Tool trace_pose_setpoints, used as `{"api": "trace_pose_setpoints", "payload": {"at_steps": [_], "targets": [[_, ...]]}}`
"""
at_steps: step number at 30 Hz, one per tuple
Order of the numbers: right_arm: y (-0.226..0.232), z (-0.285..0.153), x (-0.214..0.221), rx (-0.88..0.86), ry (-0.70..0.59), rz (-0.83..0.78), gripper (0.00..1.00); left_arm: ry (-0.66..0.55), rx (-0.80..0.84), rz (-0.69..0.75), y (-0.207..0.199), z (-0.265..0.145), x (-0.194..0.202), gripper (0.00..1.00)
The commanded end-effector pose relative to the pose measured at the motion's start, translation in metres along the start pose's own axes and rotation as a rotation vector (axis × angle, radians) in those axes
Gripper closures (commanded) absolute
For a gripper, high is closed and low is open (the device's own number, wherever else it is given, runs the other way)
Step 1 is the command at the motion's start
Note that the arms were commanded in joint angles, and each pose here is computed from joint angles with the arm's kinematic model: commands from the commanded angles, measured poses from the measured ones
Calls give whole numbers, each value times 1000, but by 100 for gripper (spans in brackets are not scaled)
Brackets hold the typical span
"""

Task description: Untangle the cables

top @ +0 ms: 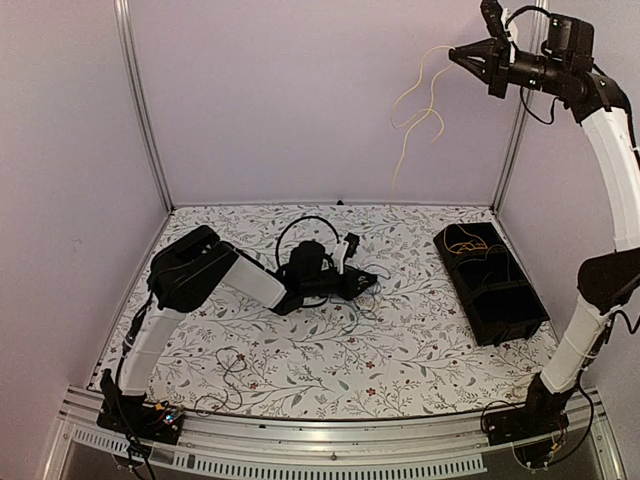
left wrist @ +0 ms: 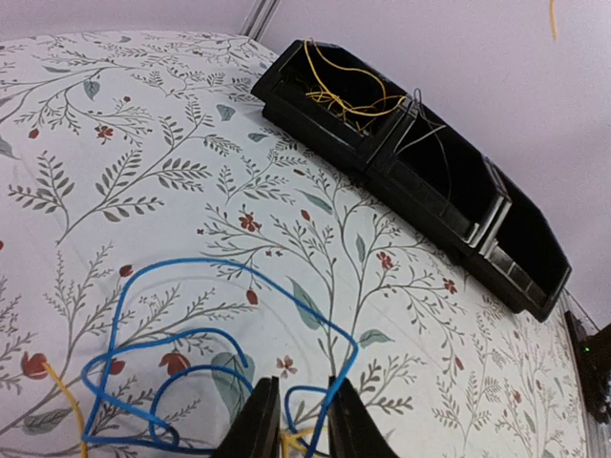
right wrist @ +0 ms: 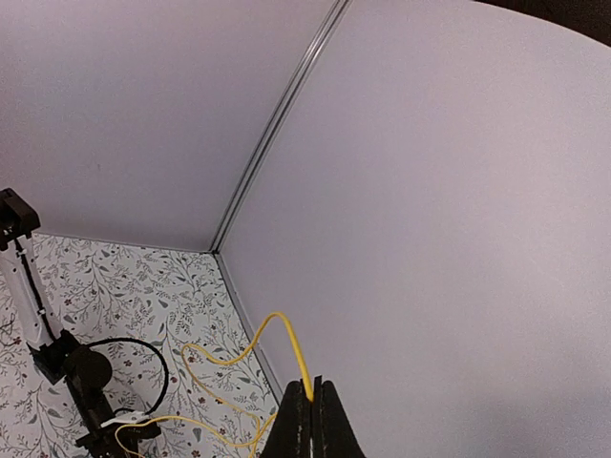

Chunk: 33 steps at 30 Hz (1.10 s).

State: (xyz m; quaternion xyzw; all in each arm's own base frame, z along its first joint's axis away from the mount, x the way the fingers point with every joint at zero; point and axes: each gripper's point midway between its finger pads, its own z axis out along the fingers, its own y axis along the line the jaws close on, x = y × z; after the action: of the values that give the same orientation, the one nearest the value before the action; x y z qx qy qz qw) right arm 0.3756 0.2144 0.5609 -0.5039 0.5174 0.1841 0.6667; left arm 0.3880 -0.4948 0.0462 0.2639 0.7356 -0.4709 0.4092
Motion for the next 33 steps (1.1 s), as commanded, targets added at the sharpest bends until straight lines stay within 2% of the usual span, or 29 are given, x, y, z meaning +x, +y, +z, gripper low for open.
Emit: {"api": "trace_pose_setpoints", "payload": {"at_steps": [1, 5, 7, 9, 13, 17, 21, 33], "targets": [[-19, -15, -21, 48, -62, 1, 100, 21, -113, -70, 34, -9, 7, 81], [-46, -28, -7, 154, -14, 1, 100, 5, -140, -89, 41, -25, 3, 94], [-61, -37, 8, 209, 19, 11, 100, -13, -129, -85, 37, -32, -4, 95], [-74, -44, 26, 250, 47, 30, 100, -35, -101, -78, 29, -40, -13, 92], [-96, -69, 64, 319, 99, 80, 100, -62, -69, -63, 11, -52, -33, 69], [-103, -85, 94, 343, 139, 128, 100, -98, -39, -42, -5, -68, -48, 56], [-102, -93, 118, 353, 170, 155, 100, -91, -31, -25, -13, -75, -53, 53], [-105, -104, 169, 364, 228, 220, 100, -90, -44, -8, -17, -87, -57, 54]]}}
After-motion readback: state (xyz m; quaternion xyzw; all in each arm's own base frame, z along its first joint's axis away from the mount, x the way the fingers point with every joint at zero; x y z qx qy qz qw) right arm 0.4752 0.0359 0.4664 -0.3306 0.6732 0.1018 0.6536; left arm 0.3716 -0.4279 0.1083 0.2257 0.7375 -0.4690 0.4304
